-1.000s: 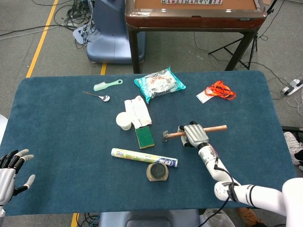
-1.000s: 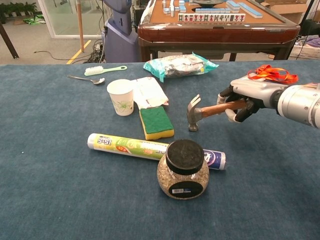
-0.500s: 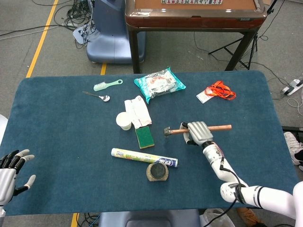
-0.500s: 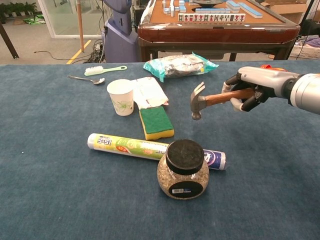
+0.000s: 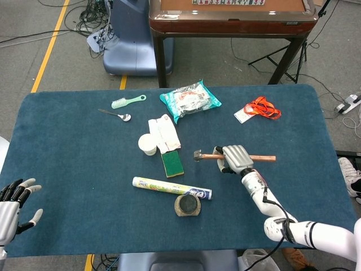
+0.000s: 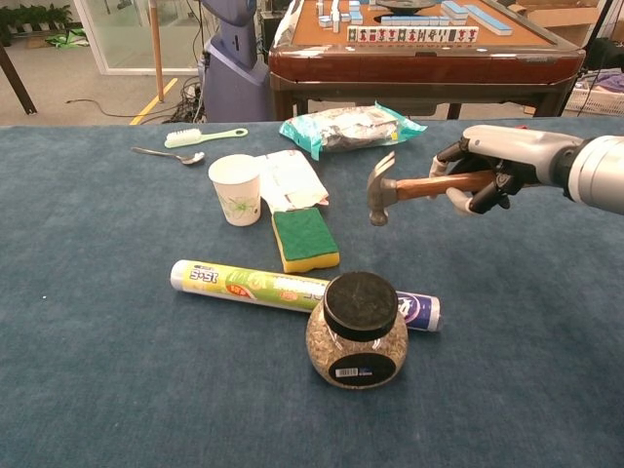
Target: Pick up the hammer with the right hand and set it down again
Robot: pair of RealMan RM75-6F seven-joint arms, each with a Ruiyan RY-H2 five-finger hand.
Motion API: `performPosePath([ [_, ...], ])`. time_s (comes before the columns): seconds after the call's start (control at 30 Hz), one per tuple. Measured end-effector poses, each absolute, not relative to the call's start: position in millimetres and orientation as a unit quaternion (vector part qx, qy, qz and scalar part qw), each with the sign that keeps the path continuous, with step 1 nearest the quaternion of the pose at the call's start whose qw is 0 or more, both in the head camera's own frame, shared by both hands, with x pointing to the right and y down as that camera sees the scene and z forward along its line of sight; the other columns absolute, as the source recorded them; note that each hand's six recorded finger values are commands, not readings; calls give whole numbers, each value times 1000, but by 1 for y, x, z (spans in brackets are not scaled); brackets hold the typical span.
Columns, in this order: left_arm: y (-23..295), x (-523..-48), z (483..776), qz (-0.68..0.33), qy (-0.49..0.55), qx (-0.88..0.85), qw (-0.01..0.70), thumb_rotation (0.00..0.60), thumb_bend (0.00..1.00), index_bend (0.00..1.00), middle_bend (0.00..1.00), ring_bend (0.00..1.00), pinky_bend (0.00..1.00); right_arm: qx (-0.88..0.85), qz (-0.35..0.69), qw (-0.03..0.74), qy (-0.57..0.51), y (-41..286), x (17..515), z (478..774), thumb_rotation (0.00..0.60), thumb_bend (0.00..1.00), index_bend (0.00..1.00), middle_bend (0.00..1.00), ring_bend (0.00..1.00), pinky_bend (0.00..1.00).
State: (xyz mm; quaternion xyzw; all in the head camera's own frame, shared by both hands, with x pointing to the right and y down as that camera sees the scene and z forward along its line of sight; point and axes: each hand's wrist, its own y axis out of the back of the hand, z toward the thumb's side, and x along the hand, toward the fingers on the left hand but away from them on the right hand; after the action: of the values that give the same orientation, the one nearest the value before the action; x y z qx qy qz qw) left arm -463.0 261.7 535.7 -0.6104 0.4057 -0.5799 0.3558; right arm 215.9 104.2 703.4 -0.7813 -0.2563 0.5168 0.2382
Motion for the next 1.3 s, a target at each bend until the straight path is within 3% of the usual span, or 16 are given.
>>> performPosePath([
  [0.97, 262, -464, 535, -580, 407, -609, 356, 600, 252, 282, 188, 102, 127, -824, 460, 195, -266, 101, 171, 694, 600, 1000, 806, 880, 768, 699],
  [1.3, 261, -465, 535, -581, 408, -609, 355, 600, 252, 282, 188, 102, 127, -827, 454, 187, -274, 101, 156, 710, 600, 1000, 807, 880, 771, 699],
])
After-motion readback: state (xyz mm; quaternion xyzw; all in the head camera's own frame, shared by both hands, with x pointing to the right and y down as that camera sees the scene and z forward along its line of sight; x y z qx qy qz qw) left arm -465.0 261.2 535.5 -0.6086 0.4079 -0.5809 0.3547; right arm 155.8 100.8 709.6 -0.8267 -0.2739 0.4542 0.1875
